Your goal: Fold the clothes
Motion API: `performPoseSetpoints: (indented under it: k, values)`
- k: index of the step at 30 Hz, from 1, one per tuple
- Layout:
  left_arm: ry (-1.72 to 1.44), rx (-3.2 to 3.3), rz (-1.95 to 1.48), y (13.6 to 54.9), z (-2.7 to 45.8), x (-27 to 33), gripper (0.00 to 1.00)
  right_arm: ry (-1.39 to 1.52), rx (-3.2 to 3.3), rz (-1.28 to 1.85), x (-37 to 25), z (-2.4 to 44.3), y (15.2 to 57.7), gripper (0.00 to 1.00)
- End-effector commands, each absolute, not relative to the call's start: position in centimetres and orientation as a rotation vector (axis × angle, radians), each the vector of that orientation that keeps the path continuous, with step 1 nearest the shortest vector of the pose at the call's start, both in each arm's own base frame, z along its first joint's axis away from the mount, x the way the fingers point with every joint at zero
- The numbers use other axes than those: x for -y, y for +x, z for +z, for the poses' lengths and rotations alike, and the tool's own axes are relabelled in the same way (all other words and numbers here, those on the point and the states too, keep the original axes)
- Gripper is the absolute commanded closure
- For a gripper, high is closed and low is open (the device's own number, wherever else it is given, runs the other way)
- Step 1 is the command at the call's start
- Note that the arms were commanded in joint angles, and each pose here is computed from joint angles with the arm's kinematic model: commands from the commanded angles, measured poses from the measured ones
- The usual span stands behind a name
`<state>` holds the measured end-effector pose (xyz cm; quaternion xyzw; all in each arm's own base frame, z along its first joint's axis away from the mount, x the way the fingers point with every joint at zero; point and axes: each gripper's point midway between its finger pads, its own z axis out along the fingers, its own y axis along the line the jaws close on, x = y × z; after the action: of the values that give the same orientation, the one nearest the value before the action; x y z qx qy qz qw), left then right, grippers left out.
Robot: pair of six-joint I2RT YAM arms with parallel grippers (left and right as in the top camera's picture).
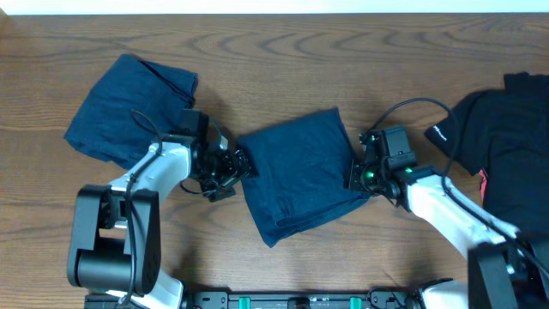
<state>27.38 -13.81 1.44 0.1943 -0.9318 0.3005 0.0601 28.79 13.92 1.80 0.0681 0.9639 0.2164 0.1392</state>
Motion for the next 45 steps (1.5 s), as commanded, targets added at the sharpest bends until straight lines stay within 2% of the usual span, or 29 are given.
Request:
performPoseSetpoints:
  k: [1,4,12,20,21,23,26,28,30,31,35,40,41,45]
  values:
    - [0.705,2.745,0.823,25.2,-1.0,14.2,0.18,0.254,-2.847,0.672,-14.7,0.3,28.0,0.99]
    - [0.751,2.745,0.847,25.0,-1.9,14.9,0.14,0.262,-2.877,0.671,-14.7,-0.5,27.7,0.99]
    - [0.787,2.742,0.886,23.6,-3.6,16.7,0.15,0.277,-2.881,0.670,-14.7,-0.6,27.6,0.99]
    - [0.710,2.851,1.028,26.2,-3.0,17.5,0.43,0.293,-2.884,0.669,-14.6,-0.7,27.6,0.99]
    - [0.680,2.875,1.055,26.6,-2.8,17.7,0.49,0.293,-2.884,0.669,-14.6,-0.7,27.6,0.99]
    - [0.558,2.946,1.114,27.4,-2.3,18.3,0.74,0.293,-2.884,0.669,-14.6,-0.7,27.6,0.99]
    - [0.388,2.996,1.177,27.8,-1.8,19.0,0.85,0.293,-2.883,0.669,-14.6,-0.7,27.6,0.99]
    - [0.347,2.991,1.198,27.6,-1.6,19.2,0.83,0.297,-2.883,0.671,-14.6,-0.7,27.6,0.99]
    - [0.336,2.970,1.212,27.3,-1.5,19.4,0.45,0.305,-2.884,0.671,-14.6,-0.7,27.6,0.99]
    - [0.329,2.956,1.223,27.1,-1.4,19.6,0.37,0.305,-2.885,0.670,-14.6,-0.7,27.6,0.99]
    - [0.288,2.947,1.240,26.7,-1.2,20.3,0.26,0.343,-2.895,0.662,-14.5,-0.8,27.4,0.99]
    - [0.198,2.995,1.217,26.5,-1.4,21.5,0.26,0.456,-2.915,0.630,-14.0,-1.1,27.0,0.99]
    - [0.180,3.010,1.214,26.5,-1.4,21.8,0.30,0.456,-2.915,0.628,-14.0,-1.1,27.0,0.99]
    - [0.096,3.052,1.241,26.8,-1.0,23.0,0.65,0.457,-2.915,0.624,-13.9,-1.1,27.0,0.99]
